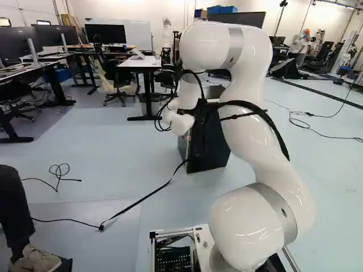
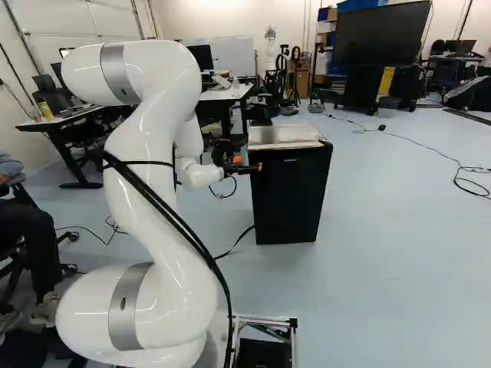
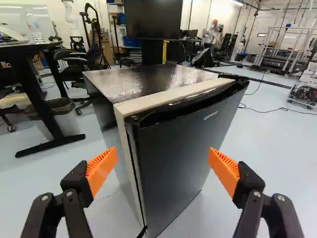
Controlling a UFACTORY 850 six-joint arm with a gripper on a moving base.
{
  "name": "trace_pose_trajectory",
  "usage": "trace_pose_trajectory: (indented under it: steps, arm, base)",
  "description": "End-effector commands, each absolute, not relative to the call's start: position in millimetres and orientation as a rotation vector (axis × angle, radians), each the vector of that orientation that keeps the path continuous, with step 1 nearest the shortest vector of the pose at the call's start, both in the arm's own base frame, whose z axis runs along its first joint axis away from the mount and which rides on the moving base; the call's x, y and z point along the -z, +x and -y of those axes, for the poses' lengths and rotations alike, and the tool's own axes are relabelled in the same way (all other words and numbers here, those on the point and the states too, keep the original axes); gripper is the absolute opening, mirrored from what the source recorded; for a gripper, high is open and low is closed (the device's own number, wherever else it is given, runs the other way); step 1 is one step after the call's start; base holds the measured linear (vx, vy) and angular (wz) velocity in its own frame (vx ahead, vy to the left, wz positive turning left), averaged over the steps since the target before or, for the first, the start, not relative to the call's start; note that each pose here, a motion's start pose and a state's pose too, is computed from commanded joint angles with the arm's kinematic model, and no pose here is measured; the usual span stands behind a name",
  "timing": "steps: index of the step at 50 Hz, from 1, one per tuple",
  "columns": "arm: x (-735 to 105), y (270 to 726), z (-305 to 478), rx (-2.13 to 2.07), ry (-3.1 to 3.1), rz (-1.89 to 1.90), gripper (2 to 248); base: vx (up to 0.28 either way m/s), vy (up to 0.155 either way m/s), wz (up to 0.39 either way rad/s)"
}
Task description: Open the fridge door
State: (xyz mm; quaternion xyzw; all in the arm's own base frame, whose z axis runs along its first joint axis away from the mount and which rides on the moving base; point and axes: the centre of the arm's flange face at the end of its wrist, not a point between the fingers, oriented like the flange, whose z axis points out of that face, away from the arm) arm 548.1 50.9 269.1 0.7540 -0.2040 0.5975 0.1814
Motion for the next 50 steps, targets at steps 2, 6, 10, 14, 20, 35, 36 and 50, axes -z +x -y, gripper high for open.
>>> trace_pose_trajectory:
  steps: [2, 6, 10, 14, 20, 35, 36, 50]
  arm:
    - [-269.0, 548.6, -50.8, -1.687, 2.128, 0.578, 247]
    - [-268.8, 549.5, -50.7, -1.686, 2.126, 0.582, 247]
    - [-268.6, 550.6, -50.5, -1.686, 2.124, 0.586, 247]
    - [-268.3, 551.8, -50.4, -1.686, 2.121, 0.591, 247]
    - [-267.9, 553.7, -50.2, -1.686, 2.118, 0.597, 247]
    - [-267.0, 558.4, -49.8, -1.685, 2.109, 0.613, 247]
    - [-266.9, 558.7, -49.7, -1.685, 2.109, 0.614, 247]
    - [-266.0, 563.1, -49.3, -1.685, 2.101, 0.629, 247]
  base:
    - [0.0, 0.0, 0.0]
    - [0.0, 0.0, 0.0]
    - [0.0, 0.0, 0.0]
    - [0.0, 0.0, 0.0]
    - [0.0, 0.0, 0.0]
    - [0.0, 0.0, 0.0]
    - [0.0, 0.0, 0.0]
    - [0.0, 0.0, 0.0]
